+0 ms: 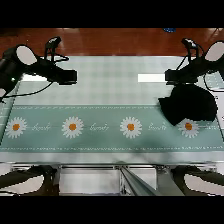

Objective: Fold the shirts.

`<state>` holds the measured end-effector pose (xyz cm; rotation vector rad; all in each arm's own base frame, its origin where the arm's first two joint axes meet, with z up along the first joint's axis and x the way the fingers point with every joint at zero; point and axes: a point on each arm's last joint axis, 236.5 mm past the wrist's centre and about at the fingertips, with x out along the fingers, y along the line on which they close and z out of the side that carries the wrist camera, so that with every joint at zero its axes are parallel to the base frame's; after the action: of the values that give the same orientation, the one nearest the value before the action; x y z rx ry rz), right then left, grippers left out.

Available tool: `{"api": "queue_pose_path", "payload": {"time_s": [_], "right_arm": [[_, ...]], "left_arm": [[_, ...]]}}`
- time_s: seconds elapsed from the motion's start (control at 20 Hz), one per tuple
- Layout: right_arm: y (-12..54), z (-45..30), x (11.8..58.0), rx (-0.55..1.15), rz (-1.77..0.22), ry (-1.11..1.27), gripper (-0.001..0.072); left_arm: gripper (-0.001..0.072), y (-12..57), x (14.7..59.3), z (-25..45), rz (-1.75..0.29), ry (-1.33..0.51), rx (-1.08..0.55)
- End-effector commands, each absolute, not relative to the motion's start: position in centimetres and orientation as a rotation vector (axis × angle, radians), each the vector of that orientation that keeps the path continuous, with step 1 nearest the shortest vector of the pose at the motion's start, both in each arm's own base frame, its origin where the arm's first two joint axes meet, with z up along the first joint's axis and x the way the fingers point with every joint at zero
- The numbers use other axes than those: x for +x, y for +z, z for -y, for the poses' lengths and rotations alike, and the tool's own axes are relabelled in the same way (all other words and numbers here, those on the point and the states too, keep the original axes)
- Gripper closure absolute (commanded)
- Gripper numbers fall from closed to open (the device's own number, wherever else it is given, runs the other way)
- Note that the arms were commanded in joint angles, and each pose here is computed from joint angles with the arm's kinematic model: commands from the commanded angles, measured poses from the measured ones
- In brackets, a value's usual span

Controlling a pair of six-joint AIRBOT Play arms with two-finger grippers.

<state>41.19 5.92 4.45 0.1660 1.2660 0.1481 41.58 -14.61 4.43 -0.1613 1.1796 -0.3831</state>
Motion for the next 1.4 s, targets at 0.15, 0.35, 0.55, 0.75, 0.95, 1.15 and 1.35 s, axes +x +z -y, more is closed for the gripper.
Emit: {"api": "queue_pose_path", "payload": {"time_s": [0.15,0.35,0.55,0.75,0.95,1.15,1.35], "right_arm": [[4.5,-6.0,41.2,0.165,-1.264,0.149,0.0680],[4.5,-6.0,41.2,0.165,-1.264,0.149,0.0680],[4.5,-5.9,41.2,0.165,-1.264,0.149,0.0680],[4.9,-5.9,42.3,0.167,-1.216,0.144,0.0680],[6.5,-5.7,45.9,0.178,-1.048,0.129,0.0680],[7.3,-5.2,47.2,0.173,-0.983,0.115,0.0410],[7.2,2.9,43.9,-0.066,-1.091,-0.084,0.0295]], "left_arm": [[0.0690,4.4,41.6,14.6,-1.180,-0.383,-0.161],[0.0690,4.4,41.6,14.6,-1.180,-0.383,-0.161],[0.0690,4.4,41.6,14.6,-1.180,-0.383,-0.161],[0.0690,4.7,42.2,14.7,-1.153,-0.380,-0.167],[0.0642,4.6,43.5,14.7,-1.111,-0.368,-0.175],[0.0198,4.6,42.9,14.7,-1.159,-0.326,-0.246],[0.0199,7.6,41.9,13.1,-1.184,-0.341,-0.186]]}}
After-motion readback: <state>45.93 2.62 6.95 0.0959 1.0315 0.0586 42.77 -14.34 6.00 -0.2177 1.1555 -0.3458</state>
